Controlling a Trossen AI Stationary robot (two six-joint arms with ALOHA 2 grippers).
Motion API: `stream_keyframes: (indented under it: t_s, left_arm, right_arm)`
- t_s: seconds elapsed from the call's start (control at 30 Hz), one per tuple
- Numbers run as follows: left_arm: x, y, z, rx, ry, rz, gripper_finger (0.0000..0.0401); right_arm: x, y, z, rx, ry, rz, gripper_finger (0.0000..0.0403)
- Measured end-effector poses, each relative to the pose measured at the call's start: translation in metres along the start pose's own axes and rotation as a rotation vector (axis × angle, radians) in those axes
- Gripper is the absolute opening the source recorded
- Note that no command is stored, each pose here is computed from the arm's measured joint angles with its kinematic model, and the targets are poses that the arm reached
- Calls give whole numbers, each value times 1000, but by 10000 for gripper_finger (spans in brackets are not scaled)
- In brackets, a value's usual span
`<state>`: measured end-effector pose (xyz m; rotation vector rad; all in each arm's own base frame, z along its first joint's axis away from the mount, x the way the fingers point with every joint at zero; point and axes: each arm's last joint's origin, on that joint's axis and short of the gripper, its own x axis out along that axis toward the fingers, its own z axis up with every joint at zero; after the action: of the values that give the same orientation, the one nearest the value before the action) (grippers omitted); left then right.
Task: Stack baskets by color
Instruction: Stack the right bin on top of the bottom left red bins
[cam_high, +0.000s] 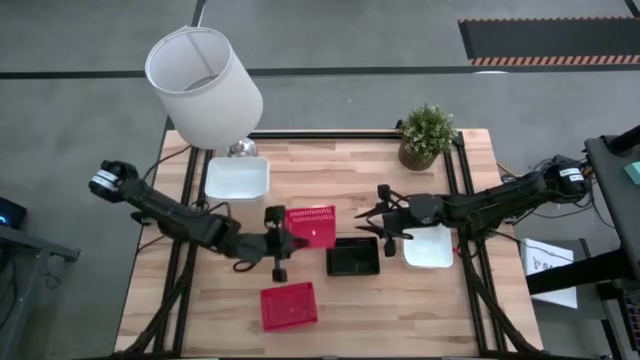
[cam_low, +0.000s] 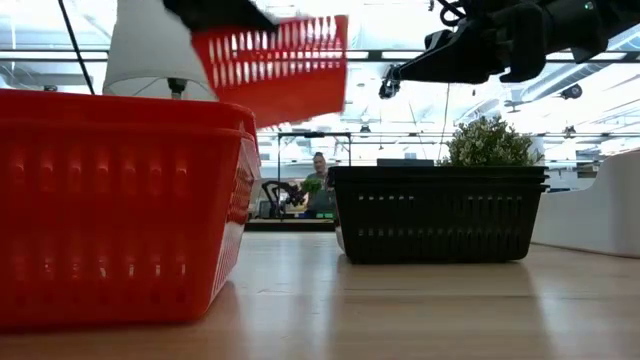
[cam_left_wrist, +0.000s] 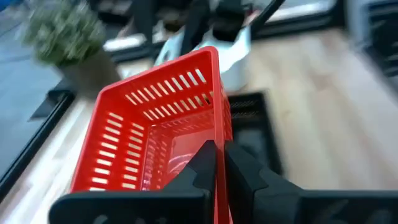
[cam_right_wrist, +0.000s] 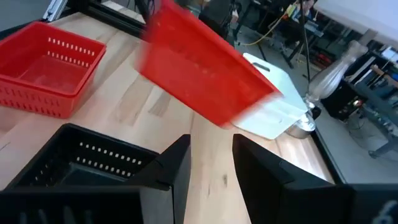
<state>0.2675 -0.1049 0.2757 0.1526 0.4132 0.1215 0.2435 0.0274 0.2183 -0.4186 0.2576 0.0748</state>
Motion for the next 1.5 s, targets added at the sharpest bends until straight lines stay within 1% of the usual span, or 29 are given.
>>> stream_keyframes:
  t_s: [0.07,0.2,0.37,0.5,0.63,0.73,0.87,1.1,1.23,1.37,1.5]
  left_arm:
    - [-8,-12,8,9,-28,-18,0]
    - [-22,-43,22,23,-79,-2,0]
    - [-27,-81,35,-22,-113,-4,0]
    - [-17,-101,30,-40,-89,-10,0]
    - [-9,-119,23,-31,-66,-26,0]
    - [-9,-127,22,-52,-40,-37,0]
    - [-9,-134,22,-82,26,-34,0]
    - [-9,-144,21,-119,185,-50,0]
    - [-8,-147,21,-149,250,-51,0]
    - [-9,-149,21,-200,298,-97,0]
    - [-10,-149,18,-215,337,-116,0]
  right_arm:
    - [-1,-1,3,-28,-15,-7,111]
    - [-3,-4,8,-53,-47,-25,111]
    - [-4,-4,8,-85,-45,-25,111]
    - [-4,-4,8,-113,-48,-27,111]
    - [-5,-4,9,-128,-54,-31,111]
    - [-5,-4,9,-139,-59,-33,111]
    - [-5,-5,10,-154,-67,-38,111]
    - [-5,-5,10,-170,-70,-40,111]
    - [-5,-5,11,-168,-70,-40,111]
    - [-5,-5,10,-163,-70,-40,111]
    - [-5,-5,10,-160,-70,-40,111]
